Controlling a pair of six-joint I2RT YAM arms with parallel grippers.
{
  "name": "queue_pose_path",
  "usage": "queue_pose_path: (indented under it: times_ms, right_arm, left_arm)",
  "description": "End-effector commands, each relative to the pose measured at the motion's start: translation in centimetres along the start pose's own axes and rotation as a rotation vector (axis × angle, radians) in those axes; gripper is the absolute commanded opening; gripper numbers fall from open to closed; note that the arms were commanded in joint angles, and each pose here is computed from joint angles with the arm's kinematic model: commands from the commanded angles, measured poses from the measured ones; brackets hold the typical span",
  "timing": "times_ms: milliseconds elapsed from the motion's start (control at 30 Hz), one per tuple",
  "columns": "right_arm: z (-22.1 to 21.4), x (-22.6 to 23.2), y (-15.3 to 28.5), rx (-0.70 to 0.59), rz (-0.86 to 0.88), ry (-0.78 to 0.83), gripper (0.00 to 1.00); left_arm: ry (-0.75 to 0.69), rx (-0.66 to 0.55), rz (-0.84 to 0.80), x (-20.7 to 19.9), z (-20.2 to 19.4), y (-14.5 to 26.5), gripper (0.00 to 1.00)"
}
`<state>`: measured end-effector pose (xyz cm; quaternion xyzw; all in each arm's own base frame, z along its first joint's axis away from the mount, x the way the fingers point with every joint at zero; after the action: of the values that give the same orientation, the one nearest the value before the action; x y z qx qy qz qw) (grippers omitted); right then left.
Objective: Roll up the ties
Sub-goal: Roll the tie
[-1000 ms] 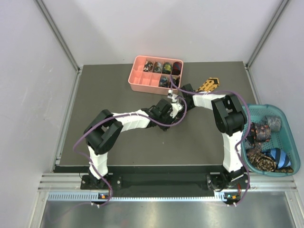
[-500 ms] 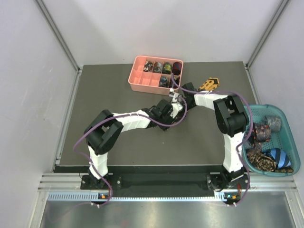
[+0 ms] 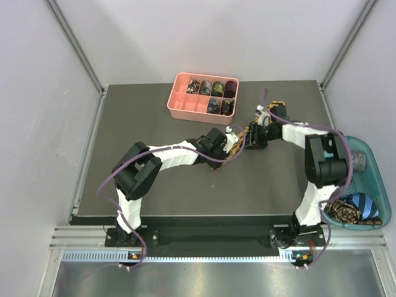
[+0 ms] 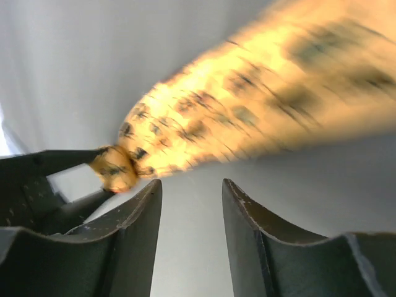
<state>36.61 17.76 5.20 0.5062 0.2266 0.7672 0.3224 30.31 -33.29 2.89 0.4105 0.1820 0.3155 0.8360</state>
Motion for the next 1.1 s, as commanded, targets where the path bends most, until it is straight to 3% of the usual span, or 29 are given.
queue_pose_path:
  times_ms: [0,300,433,667,833,1067]
  right_arm:
    - [3.2,0.3,3.8,-0.227,-0.095,0.031,0.43]
    - [-0.8,2.5,10.5,-0.502,-0.354,0.199,0.4]
    - [-1.8,7.6,13.4,-0.631,-0.364,0.37,0.4]
    - [-5.7,14.3,14.2,-0.677,-0.319,0.615,0.38]
    - [-9.9,19.1,11.5,-0.619,-0.213,0.829,0.37]
    - [-11.8,19.8,6.6,-0.516,-0.405,0.953,0.37]
  left_arm:
    - [0.042,0.261,-0.068,-2.1,-7.3,-1.4,0.33]
    - [0.114,0.422,-0.088,-2.6,-8.8,-1.2,0.29]
    - [0.14,0.474,-0.089,-2.7,-9.5,-1.5,0.28]
    - [0.15,0.494,-0.117,-3.2,-9.0,-1.9,0.27]
    - [0.153,0.507,-0.133,-3.5,-8.5,-1.7,0.27]
    - [0.162,0.542,-0.139,-3.6,-9.0,-1.5,0.27]
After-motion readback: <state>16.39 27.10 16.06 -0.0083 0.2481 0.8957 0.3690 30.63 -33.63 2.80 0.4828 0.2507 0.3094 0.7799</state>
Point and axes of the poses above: each gripper's point midway between its finger pads, its own y axis back along the fingers, its own x axis along the line the jaws close on, z = x × y, the point moved 1 cm from there along y, back along the fingers, and after that the axes turned 4 degrees about y, right-handed, at the moved point
